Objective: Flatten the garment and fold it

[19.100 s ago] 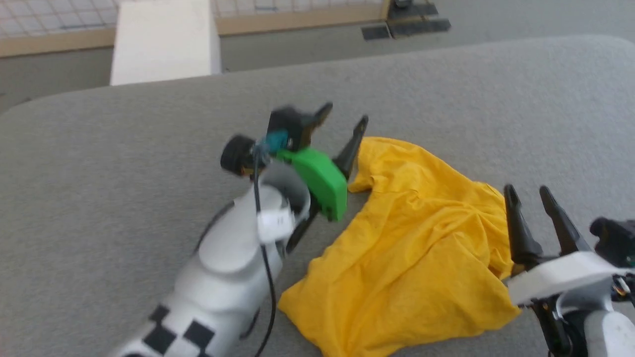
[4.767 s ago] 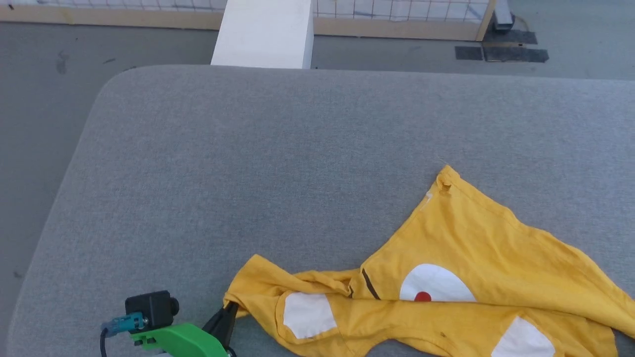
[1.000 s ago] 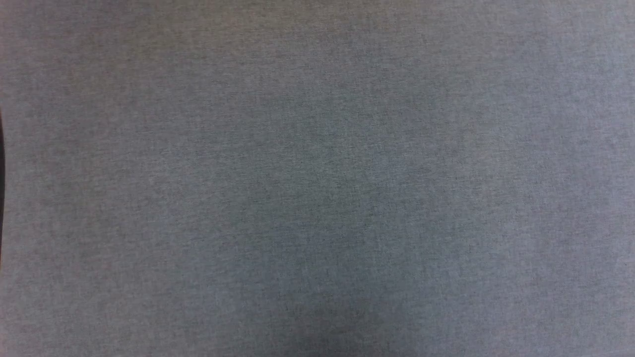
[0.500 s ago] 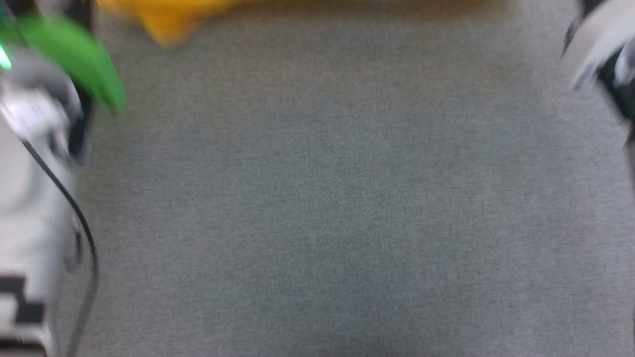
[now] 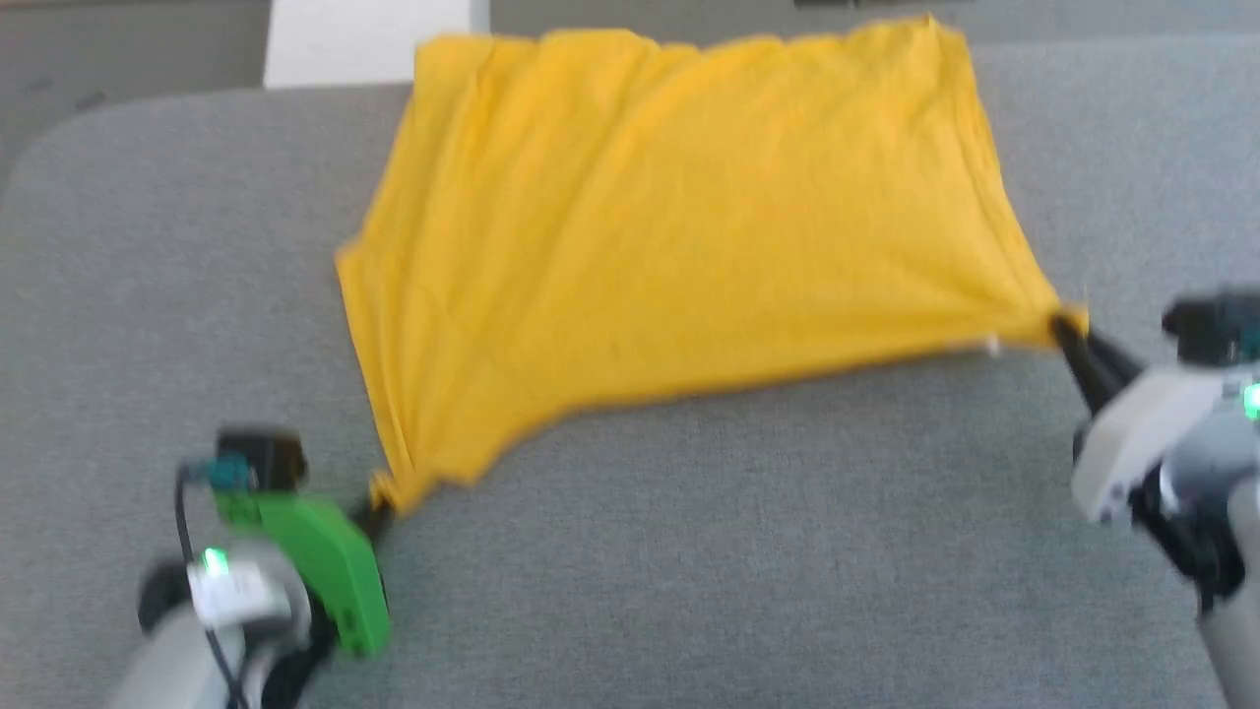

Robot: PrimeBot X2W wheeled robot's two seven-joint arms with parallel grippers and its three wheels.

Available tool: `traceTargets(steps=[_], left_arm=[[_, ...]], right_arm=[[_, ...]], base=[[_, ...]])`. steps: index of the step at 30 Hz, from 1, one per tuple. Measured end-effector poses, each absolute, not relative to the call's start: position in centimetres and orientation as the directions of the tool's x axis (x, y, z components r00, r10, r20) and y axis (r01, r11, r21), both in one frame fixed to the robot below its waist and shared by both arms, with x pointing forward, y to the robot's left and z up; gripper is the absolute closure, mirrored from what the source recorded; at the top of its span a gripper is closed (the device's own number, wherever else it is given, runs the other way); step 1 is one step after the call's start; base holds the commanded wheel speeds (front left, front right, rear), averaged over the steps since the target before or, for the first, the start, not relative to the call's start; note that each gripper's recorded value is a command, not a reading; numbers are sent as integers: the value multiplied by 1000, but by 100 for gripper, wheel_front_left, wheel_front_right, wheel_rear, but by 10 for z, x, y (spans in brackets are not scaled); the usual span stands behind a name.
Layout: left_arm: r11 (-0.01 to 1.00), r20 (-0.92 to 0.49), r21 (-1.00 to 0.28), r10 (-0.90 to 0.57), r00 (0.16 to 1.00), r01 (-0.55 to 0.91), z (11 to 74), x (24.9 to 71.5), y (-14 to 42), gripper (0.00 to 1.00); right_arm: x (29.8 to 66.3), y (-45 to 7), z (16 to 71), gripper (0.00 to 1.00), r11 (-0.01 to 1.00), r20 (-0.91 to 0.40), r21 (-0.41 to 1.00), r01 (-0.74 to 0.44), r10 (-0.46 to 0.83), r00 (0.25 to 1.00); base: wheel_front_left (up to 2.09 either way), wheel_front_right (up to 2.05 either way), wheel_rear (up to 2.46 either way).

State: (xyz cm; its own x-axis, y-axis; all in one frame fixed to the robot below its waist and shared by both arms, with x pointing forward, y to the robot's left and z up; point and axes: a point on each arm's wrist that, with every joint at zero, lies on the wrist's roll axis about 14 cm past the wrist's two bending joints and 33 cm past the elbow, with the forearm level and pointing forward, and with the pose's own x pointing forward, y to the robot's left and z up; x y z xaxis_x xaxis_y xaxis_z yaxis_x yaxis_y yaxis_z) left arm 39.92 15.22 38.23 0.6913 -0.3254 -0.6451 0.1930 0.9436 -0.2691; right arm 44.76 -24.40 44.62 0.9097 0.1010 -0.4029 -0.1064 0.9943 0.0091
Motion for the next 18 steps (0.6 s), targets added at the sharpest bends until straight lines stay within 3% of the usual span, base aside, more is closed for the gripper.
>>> traceTargets(steps=[11, 18], left_arm=[[935, -718, -339, -330, 613, 106, 383, 291, 144, 100], [944, -684, -312, -302, 664, 108, 389, 276, 145, 100]], right_arm=[[350, -255, 402, 100, 998, -551, 59, 12, 23, 834], [315, -252, 391, 100, 990, -557, 109, 94, -18, 830]], base=[[0, 0, 0], [0, 0, 0]])
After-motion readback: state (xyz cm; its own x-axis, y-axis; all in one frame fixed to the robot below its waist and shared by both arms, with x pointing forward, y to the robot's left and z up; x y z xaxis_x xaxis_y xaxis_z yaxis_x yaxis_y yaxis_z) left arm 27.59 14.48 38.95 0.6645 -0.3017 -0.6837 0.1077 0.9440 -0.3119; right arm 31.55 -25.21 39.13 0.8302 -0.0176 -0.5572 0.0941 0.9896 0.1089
